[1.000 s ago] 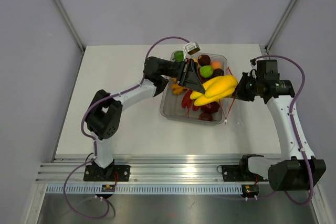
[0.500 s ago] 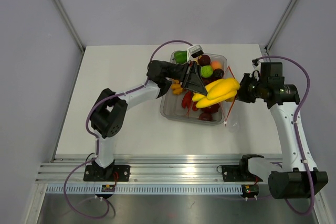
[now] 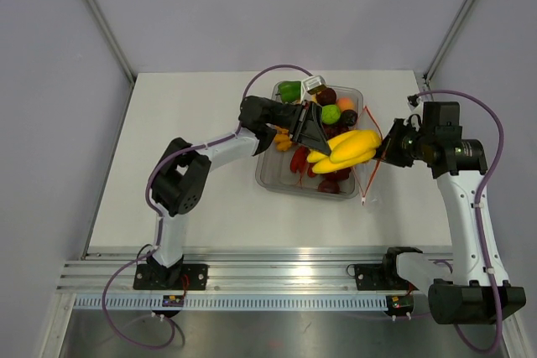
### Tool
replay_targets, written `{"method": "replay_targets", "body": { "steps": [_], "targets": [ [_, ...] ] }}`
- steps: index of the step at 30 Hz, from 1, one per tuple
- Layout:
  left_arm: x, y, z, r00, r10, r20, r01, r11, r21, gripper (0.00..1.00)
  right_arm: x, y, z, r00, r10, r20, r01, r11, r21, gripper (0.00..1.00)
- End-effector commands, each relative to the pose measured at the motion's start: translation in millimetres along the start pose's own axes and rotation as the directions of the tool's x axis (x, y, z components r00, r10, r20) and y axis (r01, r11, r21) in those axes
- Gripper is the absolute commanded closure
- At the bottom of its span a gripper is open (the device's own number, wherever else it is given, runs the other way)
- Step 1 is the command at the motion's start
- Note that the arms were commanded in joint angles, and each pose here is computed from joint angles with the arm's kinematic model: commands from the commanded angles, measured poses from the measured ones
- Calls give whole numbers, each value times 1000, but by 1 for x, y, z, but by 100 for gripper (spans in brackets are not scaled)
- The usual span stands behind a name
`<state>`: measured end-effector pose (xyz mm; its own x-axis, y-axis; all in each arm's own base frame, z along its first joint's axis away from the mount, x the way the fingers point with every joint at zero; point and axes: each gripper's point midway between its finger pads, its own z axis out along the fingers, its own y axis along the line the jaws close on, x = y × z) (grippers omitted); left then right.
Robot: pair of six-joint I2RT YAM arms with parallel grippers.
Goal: Place the food in the zip-top bag and seal the zipper
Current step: Place the fake fruit in the zipper food storage bag.
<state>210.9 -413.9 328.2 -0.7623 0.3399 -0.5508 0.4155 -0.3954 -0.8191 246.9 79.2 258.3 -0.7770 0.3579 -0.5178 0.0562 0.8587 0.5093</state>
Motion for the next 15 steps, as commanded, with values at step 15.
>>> {"method": "replay_targets", "body": {
  "steps": [15],
  "targets": [
    [-7, 53, 1, 999, 47, -20, -51, 913, -406, 100, -13, 30, -18, 995, -82, 53, 88, 989, -122, 100]
  ]
}}
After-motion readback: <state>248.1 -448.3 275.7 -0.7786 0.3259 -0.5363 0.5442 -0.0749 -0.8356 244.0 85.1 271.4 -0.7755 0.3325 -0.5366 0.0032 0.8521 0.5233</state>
